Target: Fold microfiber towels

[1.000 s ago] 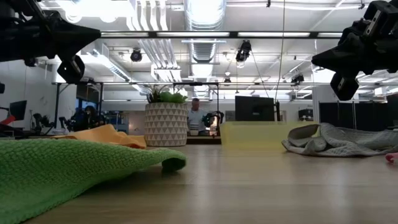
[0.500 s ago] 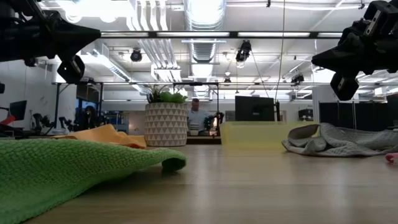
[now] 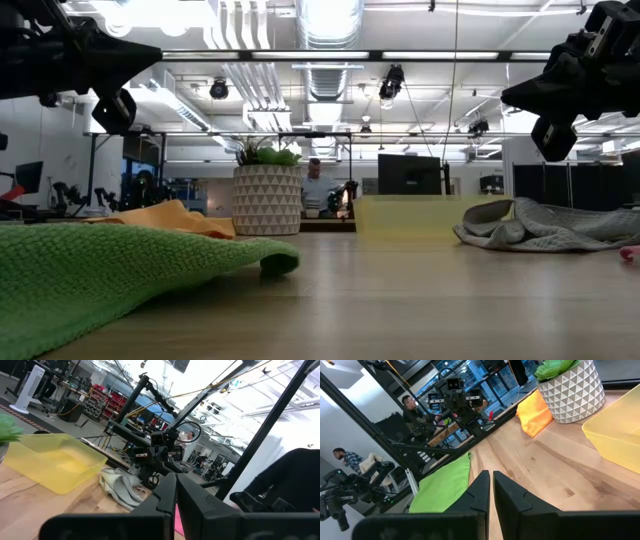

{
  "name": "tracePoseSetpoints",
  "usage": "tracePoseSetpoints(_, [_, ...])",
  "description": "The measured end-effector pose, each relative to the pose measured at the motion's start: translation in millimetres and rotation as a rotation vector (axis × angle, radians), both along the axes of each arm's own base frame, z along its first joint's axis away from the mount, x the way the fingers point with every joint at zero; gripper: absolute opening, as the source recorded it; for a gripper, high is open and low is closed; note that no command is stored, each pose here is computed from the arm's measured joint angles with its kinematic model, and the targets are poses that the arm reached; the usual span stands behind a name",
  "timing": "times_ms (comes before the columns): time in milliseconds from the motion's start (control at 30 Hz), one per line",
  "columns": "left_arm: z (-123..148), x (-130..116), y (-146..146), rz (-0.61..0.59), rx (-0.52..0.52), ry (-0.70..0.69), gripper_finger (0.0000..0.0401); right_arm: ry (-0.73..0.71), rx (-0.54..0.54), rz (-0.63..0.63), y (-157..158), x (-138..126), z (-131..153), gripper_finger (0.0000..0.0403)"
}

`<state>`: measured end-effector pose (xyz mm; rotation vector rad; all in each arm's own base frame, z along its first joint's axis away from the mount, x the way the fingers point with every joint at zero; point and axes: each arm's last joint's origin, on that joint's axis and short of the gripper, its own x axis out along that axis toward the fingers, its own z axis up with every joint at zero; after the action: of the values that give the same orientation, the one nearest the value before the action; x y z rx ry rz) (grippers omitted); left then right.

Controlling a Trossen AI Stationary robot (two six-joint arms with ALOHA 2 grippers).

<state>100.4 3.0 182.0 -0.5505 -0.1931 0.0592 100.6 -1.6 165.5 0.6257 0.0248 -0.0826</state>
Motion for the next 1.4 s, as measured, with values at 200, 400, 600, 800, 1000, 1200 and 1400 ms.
tracePoseSetpoints(200, [0.0,0.0,0.0,0.0,0.0,0.0,0.0,0.0,0.0,0.0,0.0,0.0,0.0,0.0018])
tracePoseSetpoints(400, [0.0,0.0,0.0,0.0,0.0,0.0,0.0,0.0,0.0,0.001,0.0,0.0,0.0,0.0018])
tracePoseSetpoints(600, [0.0,0.0,0.0,0.0,0.0,0.0,0.0,0.0,0.0,0.0,0.0,0.0,0.0,0.0018])
tracePoseSetpoints(800, [0.0,0.0,0.0,0.0,0.0,0.0,0.0,0.0,0.0,0.0,0.0,0.0,0.1,0.0018])
tracePoseSetpoints(1000, [0.0,0.0,0.0,0.0,0.0,0.0,0.0,0.0,0.0,0.0,0.0,0.0,0.1,0.0018])
tracePoseSetpoints(1200, [0.0,0.0,0.0,0.0,0.0,0.0,0.0,-0.01,0.037,-0.002,0.0,0.0,0.8,0.0018])
tracePoseSetpoints(1400, [0.0,0.0,0.0,0.0,0.0,0.0,0.0,-0.071,0.333,-0.041,-0.9,0.0,4.2,0.0018])
